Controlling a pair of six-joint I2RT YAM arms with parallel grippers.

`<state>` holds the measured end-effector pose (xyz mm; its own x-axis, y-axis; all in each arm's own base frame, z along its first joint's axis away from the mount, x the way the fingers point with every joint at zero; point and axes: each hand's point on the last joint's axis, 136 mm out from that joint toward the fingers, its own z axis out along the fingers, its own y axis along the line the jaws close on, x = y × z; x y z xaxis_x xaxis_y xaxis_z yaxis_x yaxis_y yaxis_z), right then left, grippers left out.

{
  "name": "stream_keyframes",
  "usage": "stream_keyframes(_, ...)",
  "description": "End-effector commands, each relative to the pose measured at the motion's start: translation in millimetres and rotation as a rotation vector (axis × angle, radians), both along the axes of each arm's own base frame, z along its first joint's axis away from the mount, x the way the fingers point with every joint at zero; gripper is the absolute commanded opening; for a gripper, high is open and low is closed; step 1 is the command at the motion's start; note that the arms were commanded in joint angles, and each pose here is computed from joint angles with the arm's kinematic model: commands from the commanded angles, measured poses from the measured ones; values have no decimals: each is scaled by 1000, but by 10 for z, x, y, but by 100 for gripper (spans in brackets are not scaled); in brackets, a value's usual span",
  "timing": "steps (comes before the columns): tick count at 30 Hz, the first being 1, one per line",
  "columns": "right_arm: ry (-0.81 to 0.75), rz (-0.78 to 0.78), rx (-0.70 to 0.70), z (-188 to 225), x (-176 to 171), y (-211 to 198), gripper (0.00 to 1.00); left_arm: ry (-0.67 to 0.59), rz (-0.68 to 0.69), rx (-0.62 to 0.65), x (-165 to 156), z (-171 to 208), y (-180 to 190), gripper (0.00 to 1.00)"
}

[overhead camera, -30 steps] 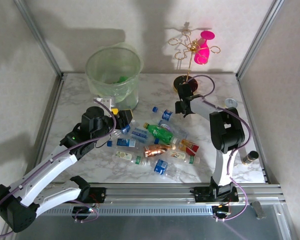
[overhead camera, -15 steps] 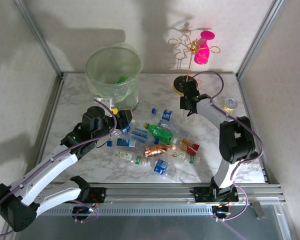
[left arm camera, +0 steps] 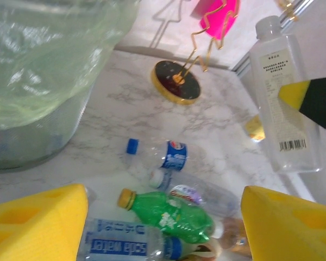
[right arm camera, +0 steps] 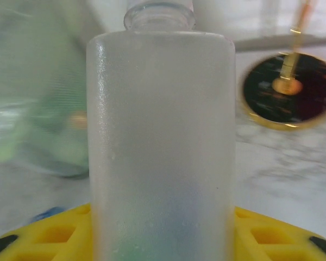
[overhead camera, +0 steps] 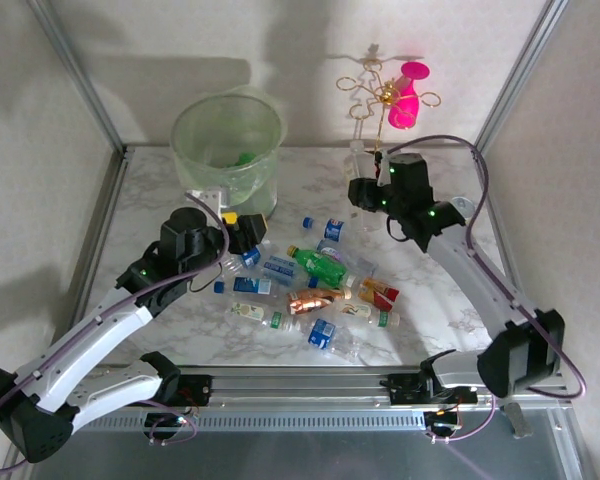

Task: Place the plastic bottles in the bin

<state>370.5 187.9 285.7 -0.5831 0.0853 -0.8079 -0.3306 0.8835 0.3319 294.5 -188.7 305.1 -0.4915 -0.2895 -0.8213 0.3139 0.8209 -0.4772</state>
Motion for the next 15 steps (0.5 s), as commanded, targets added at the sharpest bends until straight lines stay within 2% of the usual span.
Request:
stream_keyframes(1, -55, 257, 181, 365, -391, 402, 49, -21, -96, -126, -116, 422, -186, 75)
stream_keyframes(7, -132, 470, 293, 755, -872, 720, 49, -55, -187, -295, -178, 957, -367, 82)
stream_keyframes(10, -158, 509, 303, 853, -1012, 807, 49, -66, -224, -376, -203, 1181, -439, 92)
stream_keyframes(15, -169, 510, 271, 877, -1088, 903, 49, -3, -280, -410, -166, 1262, -642, 92)
